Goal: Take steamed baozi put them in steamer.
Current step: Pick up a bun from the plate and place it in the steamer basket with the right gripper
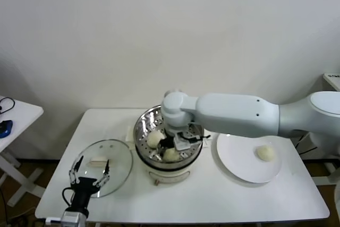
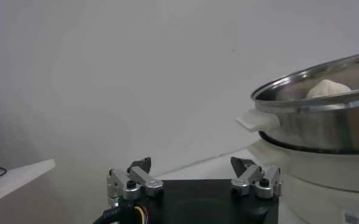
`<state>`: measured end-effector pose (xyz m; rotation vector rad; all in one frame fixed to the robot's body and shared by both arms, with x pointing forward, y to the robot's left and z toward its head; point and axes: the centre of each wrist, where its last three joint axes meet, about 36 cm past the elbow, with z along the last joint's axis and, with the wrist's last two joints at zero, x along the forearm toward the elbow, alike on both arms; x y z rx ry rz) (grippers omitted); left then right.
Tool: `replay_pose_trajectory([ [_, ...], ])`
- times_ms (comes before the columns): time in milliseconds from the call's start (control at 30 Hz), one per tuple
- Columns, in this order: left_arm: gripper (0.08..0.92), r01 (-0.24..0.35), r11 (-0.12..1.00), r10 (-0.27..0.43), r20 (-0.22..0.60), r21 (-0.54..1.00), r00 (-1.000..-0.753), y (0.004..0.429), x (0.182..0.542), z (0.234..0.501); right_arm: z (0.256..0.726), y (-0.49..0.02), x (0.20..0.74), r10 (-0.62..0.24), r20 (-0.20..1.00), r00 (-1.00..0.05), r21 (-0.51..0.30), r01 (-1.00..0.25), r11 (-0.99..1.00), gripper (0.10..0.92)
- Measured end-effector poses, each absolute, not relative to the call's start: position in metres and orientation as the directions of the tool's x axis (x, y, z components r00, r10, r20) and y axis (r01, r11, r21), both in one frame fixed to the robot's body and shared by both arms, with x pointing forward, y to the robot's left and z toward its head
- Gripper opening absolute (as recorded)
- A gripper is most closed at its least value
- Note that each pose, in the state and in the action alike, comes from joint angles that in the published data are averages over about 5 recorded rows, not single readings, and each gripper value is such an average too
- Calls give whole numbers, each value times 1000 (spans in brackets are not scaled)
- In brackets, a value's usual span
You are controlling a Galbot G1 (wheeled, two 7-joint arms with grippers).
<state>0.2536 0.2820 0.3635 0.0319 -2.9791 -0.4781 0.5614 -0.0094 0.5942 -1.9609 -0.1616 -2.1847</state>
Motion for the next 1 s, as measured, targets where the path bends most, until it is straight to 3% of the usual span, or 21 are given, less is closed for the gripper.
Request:
replay_pose_trajectory([
  [500,823,1,950,-37,117,311,-992,279,258,364,590,-9,562,-76,993,-91,-54,220,-974,699],
  [700,823,0,950,-39,118,311,-992,279,258,364,590,-11,563,-77,993,-90,-56,217,-975,806],
  [1000,823,-2,950,-40,117,311,-992,280,259,363,603,-14,569,-94,991,-99,-71,213,-974,823],
])
